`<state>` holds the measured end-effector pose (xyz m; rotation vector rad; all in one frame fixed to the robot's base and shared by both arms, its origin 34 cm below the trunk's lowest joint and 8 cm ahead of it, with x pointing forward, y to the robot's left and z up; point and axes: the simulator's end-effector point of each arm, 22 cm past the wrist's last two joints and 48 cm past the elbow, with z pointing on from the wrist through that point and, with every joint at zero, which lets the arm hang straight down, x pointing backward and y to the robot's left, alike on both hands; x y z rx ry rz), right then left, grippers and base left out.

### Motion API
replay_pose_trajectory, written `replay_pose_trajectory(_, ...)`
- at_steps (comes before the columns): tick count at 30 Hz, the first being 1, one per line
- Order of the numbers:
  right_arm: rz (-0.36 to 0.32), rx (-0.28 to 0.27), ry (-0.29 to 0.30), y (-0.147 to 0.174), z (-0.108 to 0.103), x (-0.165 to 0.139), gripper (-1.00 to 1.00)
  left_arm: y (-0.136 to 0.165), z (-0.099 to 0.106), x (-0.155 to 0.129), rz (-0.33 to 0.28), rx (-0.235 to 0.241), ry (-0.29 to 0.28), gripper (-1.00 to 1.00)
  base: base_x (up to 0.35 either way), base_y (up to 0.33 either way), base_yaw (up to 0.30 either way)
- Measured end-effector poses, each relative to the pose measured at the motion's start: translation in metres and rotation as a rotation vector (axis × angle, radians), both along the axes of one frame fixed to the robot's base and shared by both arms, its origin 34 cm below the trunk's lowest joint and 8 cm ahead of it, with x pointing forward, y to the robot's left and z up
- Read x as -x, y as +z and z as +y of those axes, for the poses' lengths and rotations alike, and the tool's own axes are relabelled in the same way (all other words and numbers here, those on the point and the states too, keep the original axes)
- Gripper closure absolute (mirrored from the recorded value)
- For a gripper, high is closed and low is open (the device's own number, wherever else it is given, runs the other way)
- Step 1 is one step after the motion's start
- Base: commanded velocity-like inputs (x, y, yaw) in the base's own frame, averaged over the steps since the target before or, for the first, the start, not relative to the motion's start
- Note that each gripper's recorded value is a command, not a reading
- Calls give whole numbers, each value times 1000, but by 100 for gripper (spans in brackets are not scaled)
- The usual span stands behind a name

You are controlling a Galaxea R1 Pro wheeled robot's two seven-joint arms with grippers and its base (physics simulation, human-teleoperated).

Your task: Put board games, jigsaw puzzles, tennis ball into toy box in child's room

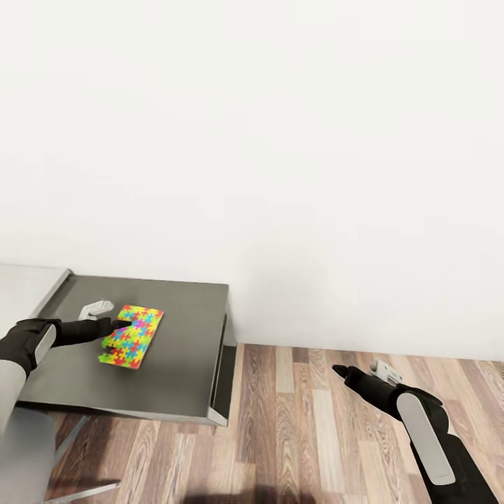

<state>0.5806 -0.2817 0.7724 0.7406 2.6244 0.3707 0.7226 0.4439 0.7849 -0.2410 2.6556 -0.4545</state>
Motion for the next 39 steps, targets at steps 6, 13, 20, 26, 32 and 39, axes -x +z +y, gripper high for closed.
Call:
replay_pose_trajectory(6,0,-1,0,0,1,0,-100,0,0,0,0,1,0,-100,-72,-65,0)
replay_pose_trajectory(13,0,-2,1,0,1,0,-100,0,-1,0,0,3,0,-100,-25,-30,0)
replay_pose_trajectory(20,-1,-1,2,1,1,0,-100,0,0,0,1,3,1,-100,0,0,0)
replay_pose_trajectory(26,-2,-1,1,1,1,0,-100,0,-1,1,3,4,2,-100,0,-144,0)
replay_pose_trajectory(32,-3,-2,2,1,1,0,-100,1,-1,0,1,5,2,-100,0,-63,-63)
replay_pose_trajectory(39,-9,-1,1,4,1,-2,-100,5,-1,-1,-6,5,2,-100,0,-20,-174)
